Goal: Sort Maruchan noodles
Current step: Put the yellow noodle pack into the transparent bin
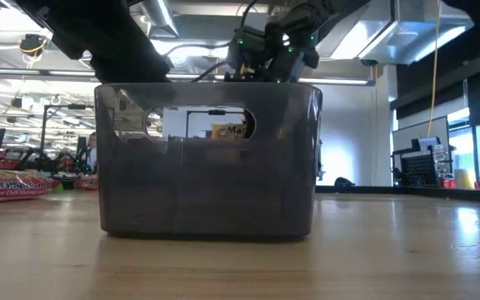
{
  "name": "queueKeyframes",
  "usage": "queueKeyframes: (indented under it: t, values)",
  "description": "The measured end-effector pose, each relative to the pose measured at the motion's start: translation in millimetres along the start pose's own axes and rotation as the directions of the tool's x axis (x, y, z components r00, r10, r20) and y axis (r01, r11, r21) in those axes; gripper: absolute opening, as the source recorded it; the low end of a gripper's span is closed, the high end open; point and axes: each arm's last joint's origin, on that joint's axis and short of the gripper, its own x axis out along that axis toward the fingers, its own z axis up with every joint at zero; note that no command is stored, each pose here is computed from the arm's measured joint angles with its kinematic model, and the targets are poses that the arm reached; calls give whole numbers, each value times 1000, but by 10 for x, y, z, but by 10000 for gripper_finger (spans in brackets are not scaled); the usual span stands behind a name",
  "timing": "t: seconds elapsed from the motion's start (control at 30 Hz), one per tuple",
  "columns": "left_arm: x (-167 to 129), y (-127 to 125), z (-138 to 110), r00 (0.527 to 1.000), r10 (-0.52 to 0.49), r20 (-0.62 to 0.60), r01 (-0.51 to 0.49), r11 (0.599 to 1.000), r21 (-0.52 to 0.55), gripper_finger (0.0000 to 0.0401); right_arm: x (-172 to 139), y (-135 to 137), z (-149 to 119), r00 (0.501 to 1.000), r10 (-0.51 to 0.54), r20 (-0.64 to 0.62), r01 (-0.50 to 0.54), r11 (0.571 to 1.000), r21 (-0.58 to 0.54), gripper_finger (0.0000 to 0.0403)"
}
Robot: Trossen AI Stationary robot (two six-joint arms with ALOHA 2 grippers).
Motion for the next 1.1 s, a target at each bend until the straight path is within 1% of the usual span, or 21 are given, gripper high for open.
queueKeyframes:
  t: [0.1,0.2,0.47,0.6,0.77,0.83,0.93,1.1]
  values:
    - [0,-1,1,1000,-1,1,1,1000,-1,208,14,-12,-3,999,-34,-7,34,999,-1,117]
    - [1,-1,1,1000,-1,1,1,1000,0,208,13,-19,1,999,-49,-5,49,999,-1,136]
    - [1,-2,1,1000,-3,1,3,1000,8,208,13,-21,6,999,-54,0,54,999,-3,219]
    - [1,-2,1,1000,-4,1,4,1000,8,208,-52,-12,27,998,-58,18,58,998,2,246]
    - [2,-3,1,1000,-5,0,5,1000,8,208,-208,9,69,996,-70,57,70,998,-2,257]
    - [2,-5,0,1000,-12,-4,12,1000,7,208,-254,4,77,991,-116,60,116,993,-1,256]
    - [2,-7,-1,1000,-19,-8,20,1000,7,208,-267,-23,74,976,-212,43,213,977,-15,253]
    - [2,-9,-2,1000,-25,-11,25,1000,7,208,-251,-37,78,968,-246,42,247,968,-34,253]
